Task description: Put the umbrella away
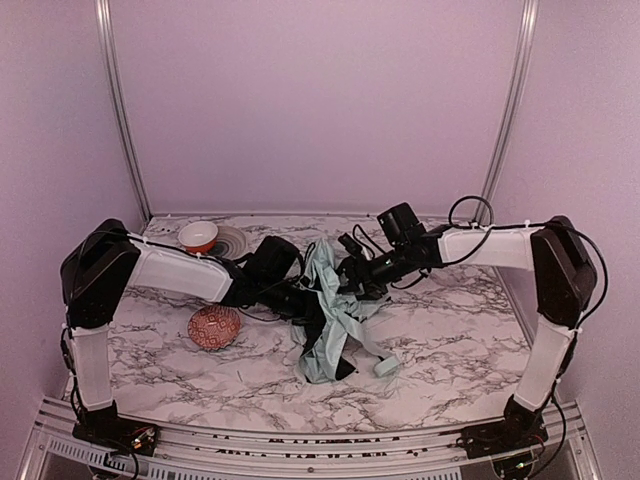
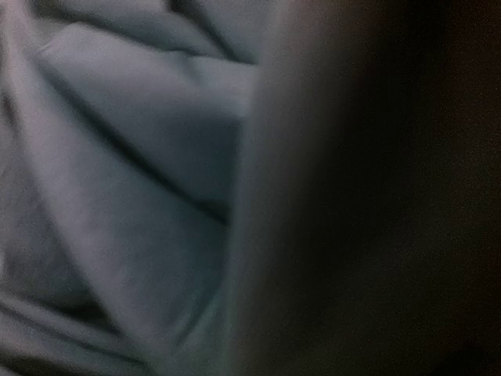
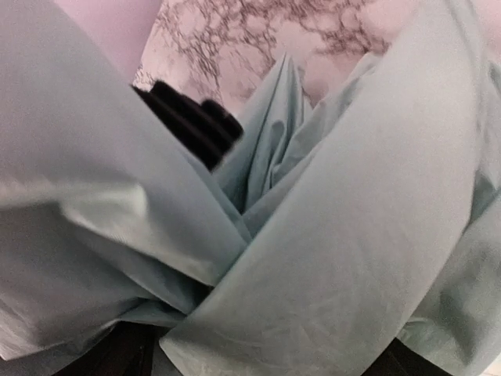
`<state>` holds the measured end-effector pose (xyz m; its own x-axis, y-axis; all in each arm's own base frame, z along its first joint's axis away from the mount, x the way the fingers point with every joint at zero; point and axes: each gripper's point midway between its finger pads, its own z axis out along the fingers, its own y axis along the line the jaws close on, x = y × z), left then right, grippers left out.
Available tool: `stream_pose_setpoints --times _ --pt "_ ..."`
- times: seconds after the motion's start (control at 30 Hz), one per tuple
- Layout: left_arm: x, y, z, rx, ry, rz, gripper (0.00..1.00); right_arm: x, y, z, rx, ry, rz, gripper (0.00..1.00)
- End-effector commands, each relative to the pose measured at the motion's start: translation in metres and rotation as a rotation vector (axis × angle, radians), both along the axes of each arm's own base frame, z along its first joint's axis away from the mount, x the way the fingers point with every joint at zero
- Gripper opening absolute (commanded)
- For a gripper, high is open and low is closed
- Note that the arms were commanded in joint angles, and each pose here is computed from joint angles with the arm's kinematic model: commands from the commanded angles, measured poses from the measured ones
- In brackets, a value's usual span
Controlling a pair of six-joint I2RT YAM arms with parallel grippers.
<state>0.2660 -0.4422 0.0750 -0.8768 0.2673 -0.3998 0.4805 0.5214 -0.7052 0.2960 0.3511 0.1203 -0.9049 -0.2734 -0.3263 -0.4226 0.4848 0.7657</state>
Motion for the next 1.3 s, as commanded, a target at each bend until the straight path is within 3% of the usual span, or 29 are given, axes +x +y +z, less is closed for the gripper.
stream_pose_setpoints --times 0.0,0.07,0.23,0.33,0.53,0.77,0.9,1.07,1.27 --pt "0.024 -0.030 0.104 -0.269 -0.255 0.033 0.63 0.014 0.013 0.045 0.020 -0.127 0.018 0.79" --pt "0.029 -0.018 0.096 -0.242 -0.276 0.081 0.64 0.019 0.000 0.040 -0.018 -0.124 -0.011 0.79" --pt "0.019 0.005 0.026 -0.120 -0.145 0.129 0.64 0.032 -0.037 -0.001 -0.168 -0.098 -0.074 0.80" --pt "0.020 0.027 0.002 -0.045 -0.142 0.201 0.72 0.054 -0.057 0.008 -0.233 -0.163 -0.113 0.82" --pt "0.026 0.064 -0.003 0.016 -0.175 0.321 0.84 0.082 -0.106 0.057 -0.311 -0.335 -0.184 0.87" --pt "0.024 0.104 0.031 0.036 -0.346 0.391 0.88 0.054 -0.153 0.065 -0.431 -0.433 -0.228 0.88" --pt "0.010 0.102 0.083 -0.015 -0.572 0.269 0.80 0.009 -0.130 0.073 -0.247 -0.434 -0.129 0.79" --pt "-0.036 0.080 0.124 -0.118 -0.790 -0.018 0.71 -0.067 -0.063 0.086 0.059 -0.580 0.126 0.74" --pt "-0.045 0.070 0.128 -0.108 -0.898 -0.122 0.71 -0.054 -0.046 0.067 0.099 -0.785 0.097 0.79"
